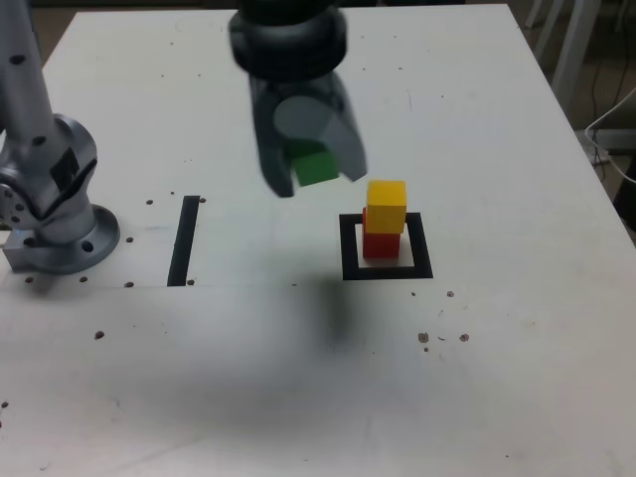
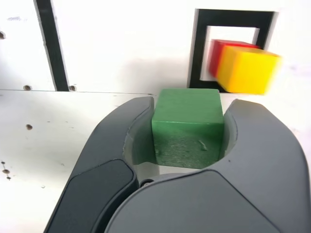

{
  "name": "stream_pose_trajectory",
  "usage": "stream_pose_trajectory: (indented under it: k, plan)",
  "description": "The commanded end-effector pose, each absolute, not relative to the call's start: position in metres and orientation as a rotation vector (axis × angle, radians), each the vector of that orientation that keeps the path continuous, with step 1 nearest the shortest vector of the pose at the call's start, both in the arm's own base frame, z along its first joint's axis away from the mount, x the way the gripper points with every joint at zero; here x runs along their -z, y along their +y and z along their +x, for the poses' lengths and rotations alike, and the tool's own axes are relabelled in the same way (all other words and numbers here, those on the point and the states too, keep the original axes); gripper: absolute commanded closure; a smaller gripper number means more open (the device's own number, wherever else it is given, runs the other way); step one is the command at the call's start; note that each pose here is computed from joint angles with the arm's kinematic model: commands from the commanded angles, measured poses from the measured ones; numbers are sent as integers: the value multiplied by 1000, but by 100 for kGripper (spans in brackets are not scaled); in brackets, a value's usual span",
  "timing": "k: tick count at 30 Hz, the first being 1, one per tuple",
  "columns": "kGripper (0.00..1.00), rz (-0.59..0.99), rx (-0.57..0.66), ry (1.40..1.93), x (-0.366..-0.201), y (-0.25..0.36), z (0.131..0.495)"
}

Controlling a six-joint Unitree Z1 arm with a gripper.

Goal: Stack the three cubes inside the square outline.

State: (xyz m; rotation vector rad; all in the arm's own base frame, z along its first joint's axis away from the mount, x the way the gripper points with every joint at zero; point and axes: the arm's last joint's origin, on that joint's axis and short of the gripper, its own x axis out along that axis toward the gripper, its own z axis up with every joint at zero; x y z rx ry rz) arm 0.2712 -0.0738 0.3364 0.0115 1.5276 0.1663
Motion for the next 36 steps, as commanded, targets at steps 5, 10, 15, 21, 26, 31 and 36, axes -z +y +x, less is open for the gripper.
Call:
stream_pose_trajectory:
  k: [5, 10, 15, 21, 26, 31, 36]
  plan:
    - [82, 51, -144, 1534, -340, -78, 294]
    - [82, 68, -131, 1539, -338, -78, 313]
    - [81, 76, -130, 1557, -334, -68, 327]
    - [81, 77, -130, 1582, -328, -55, 339]
    - [81, 68, -116, 1598, -323, -50, 345]
    - [81, 57, -100, 1612, -320, -49, 346]
    - [81, 46, -88, 1626, -317, -49, 346]
